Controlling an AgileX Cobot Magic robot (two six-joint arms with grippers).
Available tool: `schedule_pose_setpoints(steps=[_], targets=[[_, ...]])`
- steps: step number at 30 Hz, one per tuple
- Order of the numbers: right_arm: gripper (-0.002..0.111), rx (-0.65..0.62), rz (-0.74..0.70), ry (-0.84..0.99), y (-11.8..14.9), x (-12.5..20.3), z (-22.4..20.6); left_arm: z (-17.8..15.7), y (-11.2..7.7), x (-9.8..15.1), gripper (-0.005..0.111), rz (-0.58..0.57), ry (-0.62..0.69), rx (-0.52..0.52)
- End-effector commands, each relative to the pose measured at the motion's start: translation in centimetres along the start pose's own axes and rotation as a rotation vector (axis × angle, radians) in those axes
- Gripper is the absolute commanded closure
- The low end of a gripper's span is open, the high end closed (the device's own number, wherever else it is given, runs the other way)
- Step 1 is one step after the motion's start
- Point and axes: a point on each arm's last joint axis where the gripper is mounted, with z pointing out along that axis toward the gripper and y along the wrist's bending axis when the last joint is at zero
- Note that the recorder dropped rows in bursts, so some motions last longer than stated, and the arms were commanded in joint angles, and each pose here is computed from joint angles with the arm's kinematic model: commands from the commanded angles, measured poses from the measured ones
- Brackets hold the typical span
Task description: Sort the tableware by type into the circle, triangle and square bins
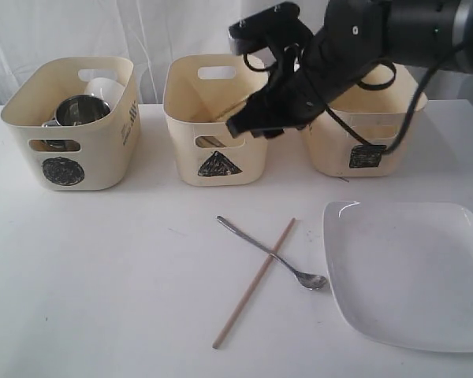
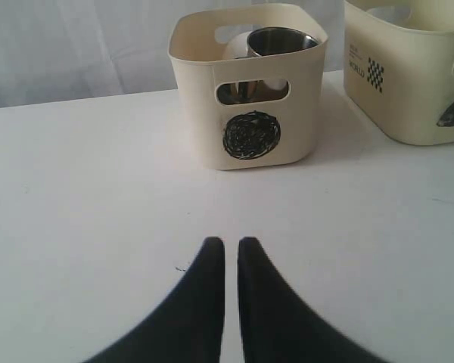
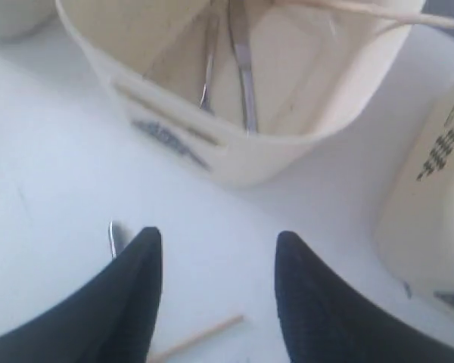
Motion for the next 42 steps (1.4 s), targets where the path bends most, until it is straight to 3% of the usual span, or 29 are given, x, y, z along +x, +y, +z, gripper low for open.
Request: schedule_pose_setpoints(steps=[1,7,12,37,39,42], targets=[[0.064,-0.056,-0.137,0.215,1.9,3.5,-0.5,0.0,0.0,0.1,0.093,-0.017,-0.007,0.002],[0.064,-0.13,-0.213,0.499,3.9,7.5,2.7,0.0,0.0,0.1,0.093,-0.017,-0.007,0.002],[0.064,-0.143,-0.213,0.577,4.1,9.5,4.7,0.0,0.0,0.1,0.093,-0.017,-0.007,0.002],[0.064,-0.157,-0.243,0.607,4.5,12.0,9.3,0.0,0.0,0.1,0.093,-0.017,-0.007,0.002],[0.066,-0.158,-0.243,0.608,4.5,12.1,9.3,0.0,0.0,0.1,0.093,-0.017,-0.007,0.002],[0.08,-0.164,-0.257,0.619,4.5,12.1,9.2,0.0,0.0,0.1,0.093,-0.017,-0.007,0.002]])
